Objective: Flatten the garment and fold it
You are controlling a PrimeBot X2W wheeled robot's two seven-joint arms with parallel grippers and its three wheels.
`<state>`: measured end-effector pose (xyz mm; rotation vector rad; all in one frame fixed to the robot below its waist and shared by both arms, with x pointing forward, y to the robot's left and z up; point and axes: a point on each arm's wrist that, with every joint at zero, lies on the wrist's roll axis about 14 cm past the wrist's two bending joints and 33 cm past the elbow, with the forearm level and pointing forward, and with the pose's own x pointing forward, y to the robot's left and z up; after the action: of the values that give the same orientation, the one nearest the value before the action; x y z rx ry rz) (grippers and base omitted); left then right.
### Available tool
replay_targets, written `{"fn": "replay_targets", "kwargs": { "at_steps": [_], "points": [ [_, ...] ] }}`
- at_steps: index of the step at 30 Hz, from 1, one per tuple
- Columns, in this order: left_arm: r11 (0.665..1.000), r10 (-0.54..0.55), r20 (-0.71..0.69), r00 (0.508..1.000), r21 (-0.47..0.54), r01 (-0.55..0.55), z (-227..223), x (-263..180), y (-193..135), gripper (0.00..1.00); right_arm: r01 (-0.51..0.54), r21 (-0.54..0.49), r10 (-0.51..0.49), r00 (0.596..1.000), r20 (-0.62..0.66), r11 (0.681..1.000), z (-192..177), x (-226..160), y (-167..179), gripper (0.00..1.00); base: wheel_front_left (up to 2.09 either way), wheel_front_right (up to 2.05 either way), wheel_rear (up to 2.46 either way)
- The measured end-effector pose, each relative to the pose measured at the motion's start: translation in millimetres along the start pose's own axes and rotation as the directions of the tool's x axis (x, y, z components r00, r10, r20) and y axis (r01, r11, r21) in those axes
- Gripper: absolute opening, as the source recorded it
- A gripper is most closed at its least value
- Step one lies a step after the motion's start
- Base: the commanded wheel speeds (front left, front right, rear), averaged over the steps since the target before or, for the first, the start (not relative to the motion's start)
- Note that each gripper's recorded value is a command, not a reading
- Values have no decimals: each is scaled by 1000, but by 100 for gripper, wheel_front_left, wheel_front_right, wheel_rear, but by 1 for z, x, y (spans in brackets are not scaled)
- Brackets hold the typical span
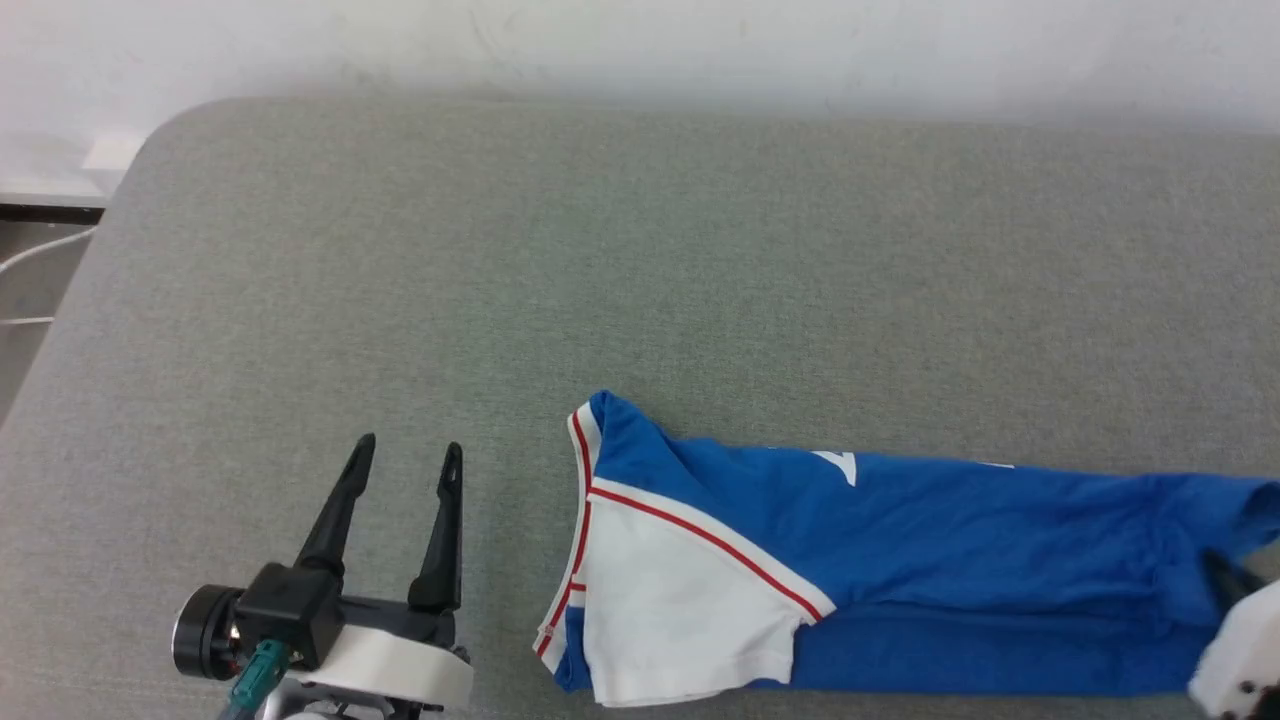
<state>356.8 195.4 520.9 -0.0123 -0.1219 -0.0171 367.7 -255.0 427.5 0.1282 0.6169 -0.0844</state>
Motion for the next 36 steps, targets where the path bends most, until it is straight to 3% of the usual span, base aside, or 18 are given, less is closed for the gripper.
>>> {"fn": "replay_targets", "kwargs": {
  "at_steps": [4,8,14,19,22,27,36],
  "points": [
    [1000,15,12,1000,-3,-15,5,-5,4,100,-126,-28,126,992,-13,992,3,-11,42,0,0,0,0],
    [999,36,20,999,-1,-36,8,-11,10,100,-280,-47,279,960,-28,959,6,-21,94,0,0,0,0],
    [997,72,26,997,1,-72,12,-20,20,100,-513,-23,511,857,-65,858,1,-35,176,0,0,0,0],
    [994,109,23,994,8,-109,12,-28,30,100,-644,-73,641,765,-57,762,7,-41,237,0,0,0,0],
    [992,127,16,992,11,-127,11,-33,35,100,-695,-86,689,719,-96,713,-3,-40,265,0,0,0,0],
    [987,162,6,987,5,-162,10,-39,43,100,-746,-86,732,665,-150,660,-18,-31,295,0,0,0,0],
    [980,197,-20,980,12,-197,4,-43,53,100,-782,-60,757,617,-214,620,-47,-9,325,0,0,0,0]
  ]
}}
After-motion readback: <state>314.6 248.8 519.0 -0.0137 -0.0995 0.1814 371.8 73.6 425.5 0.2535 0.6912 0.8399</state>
